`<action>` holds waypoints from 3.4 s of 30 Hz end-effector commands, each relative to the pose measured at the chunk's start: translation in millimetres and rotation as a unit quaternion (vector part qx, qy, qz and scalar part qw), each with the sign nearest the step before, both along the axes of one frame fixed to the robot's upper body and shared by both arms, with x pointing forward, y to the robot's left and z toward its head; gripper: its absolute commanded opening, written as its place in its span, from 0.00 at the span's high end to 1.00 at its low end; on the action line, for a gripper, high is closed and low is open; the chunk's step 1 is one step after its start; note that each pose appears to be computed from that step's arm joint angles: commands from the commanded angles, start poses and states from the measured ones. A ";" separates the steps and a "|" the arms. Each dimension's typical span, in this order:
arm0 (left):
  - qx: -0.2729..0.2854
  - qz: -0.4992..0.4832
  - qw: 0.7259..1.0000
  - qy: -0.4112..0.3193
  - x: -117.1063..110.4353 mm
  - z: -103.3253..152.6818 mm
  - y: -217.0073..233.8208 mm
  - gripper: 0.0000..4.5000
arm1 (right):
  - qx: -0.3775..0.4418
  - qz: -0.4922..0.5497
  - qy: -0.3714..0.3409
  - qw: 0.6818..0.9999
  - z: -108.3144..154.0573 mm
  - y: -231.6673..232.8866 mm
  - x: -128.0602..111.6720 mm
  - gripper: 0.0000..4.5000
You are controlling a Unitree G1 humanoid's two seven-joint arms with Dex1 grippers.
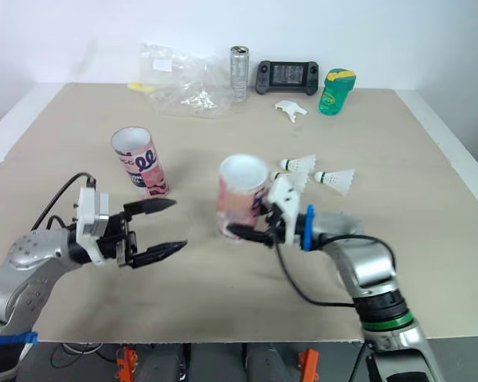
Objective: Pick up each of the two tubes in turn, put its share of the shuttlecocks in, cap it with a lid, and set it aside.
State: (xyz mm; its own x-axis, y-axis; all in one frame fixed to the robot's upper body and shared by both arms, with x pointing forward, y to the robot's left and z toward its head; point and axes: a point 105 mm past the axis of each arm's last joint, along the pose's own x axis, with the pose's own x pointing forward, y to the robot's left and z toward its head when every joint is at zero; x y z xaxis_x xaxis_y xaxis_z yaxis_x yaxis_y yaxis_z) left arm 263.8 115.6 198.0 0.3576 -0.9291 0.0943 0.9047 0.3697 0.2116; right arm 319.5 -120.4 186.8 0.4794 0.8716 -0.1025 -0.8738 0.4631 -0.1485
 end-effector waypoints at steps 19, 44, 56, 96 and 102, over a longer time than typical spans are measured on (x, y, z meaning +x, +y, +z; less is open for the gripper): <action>-0.087 -0.071 0.994 0.006 29.4 29.7 -54.3 0.00 | 0.045 -0.606 0.008 0.794 -12.2 -309.6 37.3 0.36; -0.048 -0.037 0.998 0.011 16.9 3.4 -33.1 0.00 | 0.026 -0.545 0.163 0.822 -86.4 -310.5 -3.2 0.01; -0.084 0.195 0.974 0.077 16.2 -35.3 47.0 0.00 | 0.000 -0.310 0.125 0.943 -24.4 -240.4 -47.2 0.01; 0.020 0.261 0.964 0.048 159.9 -69.6 43.6 0.00 | 0.008 0.020 -0.075 0.997 30.2 8.3 -35.8 0.01; -0.001 0.244 0.968 0.049 161.4 -66.7 32.4 0.26 | 0.001 0.011 -0.076 0.997 28.5 6.4 -35.8 0.00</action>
